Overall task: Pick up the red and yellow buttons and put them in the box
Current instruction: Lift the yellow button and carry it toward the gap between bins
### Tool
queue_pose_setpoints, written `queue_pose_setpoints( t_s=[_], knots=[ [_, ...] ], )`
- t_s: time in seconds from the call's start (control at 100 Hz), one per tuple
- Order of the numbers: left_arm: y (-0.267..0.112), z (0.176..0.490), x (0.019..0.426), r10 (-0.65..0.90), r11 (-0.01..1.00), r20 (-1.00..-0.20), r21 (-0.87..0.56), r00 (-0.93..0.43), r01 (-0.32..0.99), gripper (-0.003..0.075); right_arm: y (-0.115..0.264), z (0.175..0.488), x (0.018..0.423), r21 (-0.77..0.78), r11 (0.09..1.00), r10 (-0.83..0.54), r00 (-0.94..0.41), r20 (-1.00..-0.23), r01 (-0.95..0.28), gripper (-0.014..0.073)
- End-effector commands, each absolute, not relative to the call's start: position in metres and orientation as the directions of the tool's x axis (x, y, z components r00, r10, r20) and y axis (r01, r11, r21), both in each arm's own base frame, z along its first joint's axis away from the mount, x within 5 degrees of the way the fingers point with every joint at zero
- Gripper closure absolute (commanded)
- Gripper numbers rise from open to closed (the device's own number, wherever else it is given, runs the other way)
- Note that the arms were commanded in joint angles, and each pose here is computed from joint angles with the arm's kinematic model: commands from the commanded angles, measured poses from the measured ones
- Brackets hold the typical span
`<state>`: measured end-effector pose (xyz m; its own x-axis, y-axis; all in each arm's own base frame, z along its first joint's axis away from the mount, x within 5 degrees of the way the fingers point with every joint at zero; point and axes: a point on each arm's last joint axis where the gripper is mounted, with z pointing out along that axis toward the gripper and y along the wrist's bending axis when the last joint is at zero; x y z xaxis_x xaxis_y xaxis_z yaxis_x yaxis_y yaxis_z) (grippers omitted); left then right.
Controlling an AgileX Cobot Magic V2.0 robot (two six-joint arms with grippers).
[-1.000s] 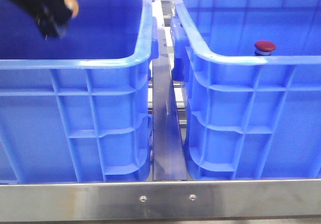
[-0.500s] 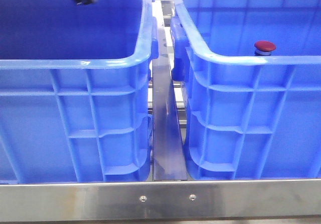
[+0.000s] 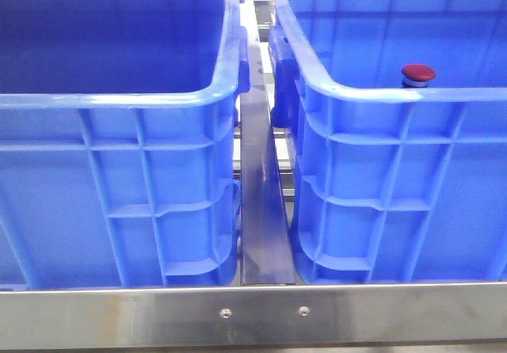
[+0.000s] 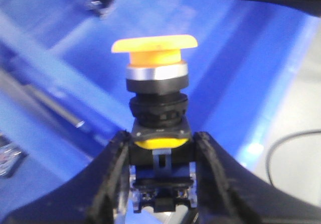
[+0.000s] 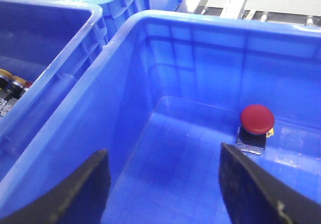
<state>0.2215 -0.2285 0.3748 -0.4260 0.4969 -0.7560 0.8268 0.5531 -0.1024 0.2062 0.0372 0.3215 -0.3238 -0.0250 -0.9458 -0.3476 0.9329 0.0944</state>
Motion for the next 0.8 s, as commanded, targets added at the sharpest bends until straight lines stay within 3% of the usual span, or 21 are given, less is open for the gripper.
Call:
queue_pose_setpoints(
  t_s=[0.0,0.18,0.35,0.44,0.57,0.79],
  knots=[
    [-0.226,0.399,0.21,0.439,0.519,-0.817,-0.109,-0.374,0.847,0.0658,0.036,0.335,0.204,0.091,0.937,-0.006,-0.275,-0.961,-0.338,0.0105],
    [-0.226,0.397,0.209,0.458,0.512,-0.802,-0.116,-0.384,0.851,0.0658,0.036,0.338,0.205,0.145,0.933,0.053,-0.274,-0.96,-0.329,0.0105],
    [-0.225,0.397,0.209,0.462,0.511,-0.8,-0.112,-0.383,0.852,0.0658,0.043,0.347,0.207,0.289,0.886,0.177,-0.312,-0.933,-0.363,0.0095],
    [-0.225,0.397,0.209,0.463,0.511,-0.799,-0.113,-0.383,0.852,0.0658,0.054,0.352,0.209,0.413,0.804,0.239,-0.404,-0.883,-0.427,0.0068],
    [-0.225,0.397,0.209,0.465,0.511,-0.799,-0.11,-0.382,0.852,0.0658,0.066,0.356,0.218,0.616,0.661,0.326,-0.577,-0.749,-0.427,0.0055],
    [-0.225,0.396,0.209,0.469,0.512,-0.798,-0.103,-0.378,0.853,0.0658,0.081,0.364,0.238,0.753,0.491,0.285,-0.736,-0.614,-0.439,0.0055]
  ],
)
